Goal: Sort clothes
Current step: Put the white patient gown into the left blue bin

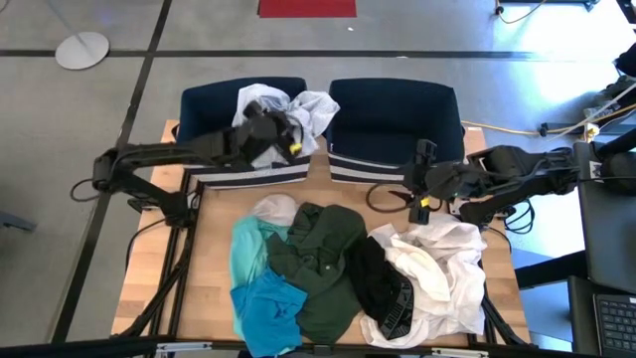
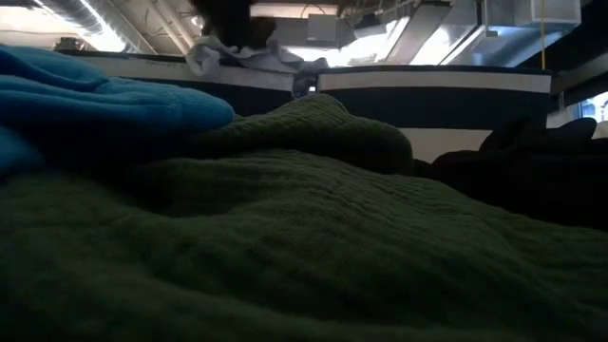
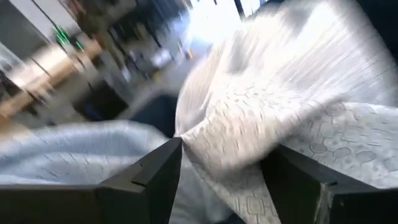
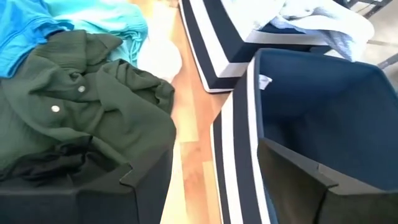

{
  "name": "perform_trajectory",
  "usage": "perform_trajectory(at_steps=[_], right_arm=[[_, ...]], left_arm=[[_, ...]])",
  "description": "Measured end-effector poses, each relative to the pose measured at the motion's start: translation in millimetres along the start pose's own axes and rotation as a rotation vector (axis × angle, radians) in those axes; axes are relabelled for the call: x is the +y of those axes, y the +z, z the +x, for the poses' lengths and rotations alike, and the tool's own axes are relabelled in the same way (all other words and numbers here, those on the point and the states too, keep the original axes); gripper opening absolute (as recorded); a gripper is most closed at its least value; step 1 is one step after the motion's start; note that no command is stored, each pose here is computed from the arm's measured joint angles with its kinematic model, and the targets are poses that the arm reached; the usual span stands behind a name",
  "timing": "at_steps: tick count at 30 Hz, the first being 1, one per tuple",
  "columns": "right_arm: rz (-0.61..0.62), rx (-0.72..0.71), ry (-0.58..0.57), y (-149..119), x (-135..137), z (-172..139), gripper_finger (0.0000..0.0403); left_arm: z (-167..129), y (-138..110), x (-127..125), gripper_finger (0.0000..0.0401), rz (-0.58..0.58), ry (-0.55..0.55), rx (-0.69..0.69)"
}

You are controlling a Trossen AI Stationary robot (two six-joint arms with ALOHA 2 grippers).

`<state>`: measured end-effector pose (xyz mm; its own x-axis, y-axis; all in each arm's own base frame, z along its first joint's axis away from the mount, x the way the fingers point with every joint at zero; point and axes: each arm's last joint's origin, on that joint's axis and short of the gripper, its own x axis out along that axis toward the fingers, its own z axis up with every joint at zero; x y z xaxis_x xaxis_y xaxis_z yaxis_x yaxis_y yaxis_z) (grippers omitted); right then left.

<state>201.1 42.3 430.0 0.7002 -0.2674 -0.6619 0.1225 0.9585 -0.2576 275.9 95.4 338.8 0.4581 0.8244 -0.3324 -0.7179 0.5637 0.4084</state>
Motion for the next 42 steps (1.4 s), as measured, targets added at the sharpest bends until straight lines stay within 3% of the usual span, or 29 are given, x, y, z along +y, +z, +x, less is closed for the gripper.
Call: perform_trajectory(at_steps=[6,15,28,33,38,42], right_arm=[[-0.003,0.009,-0.002,2,3,5,0.0234],[-0.008,0.022,-0.006,3,5,9,0.0234],[-0.004,0.019,-0.003,4,5,9,0.0234],[-0.003,0.017,-0.004,4,5,9,0.0234],[0.003,0.006,-0.004,5,5,9,0.0234],[0.003,0.006,0.005,5,5,9,0.0234]], left_arm=[[31,-26,41,0.0207,-0.092,-0.081,0.209],[45,-71,82,0.0207,-0.11,0.009,0.583],[63,-151,75,0.0207,-0.07,-0.052,0.864],[54,-130,83,0.0207,-0.086,-0.049,0.846],[19,-71,103,0.0207,-0.109,-0.033,0.681],[-24,-25,127,0.0207,-0.192,-0.02,0.467]])
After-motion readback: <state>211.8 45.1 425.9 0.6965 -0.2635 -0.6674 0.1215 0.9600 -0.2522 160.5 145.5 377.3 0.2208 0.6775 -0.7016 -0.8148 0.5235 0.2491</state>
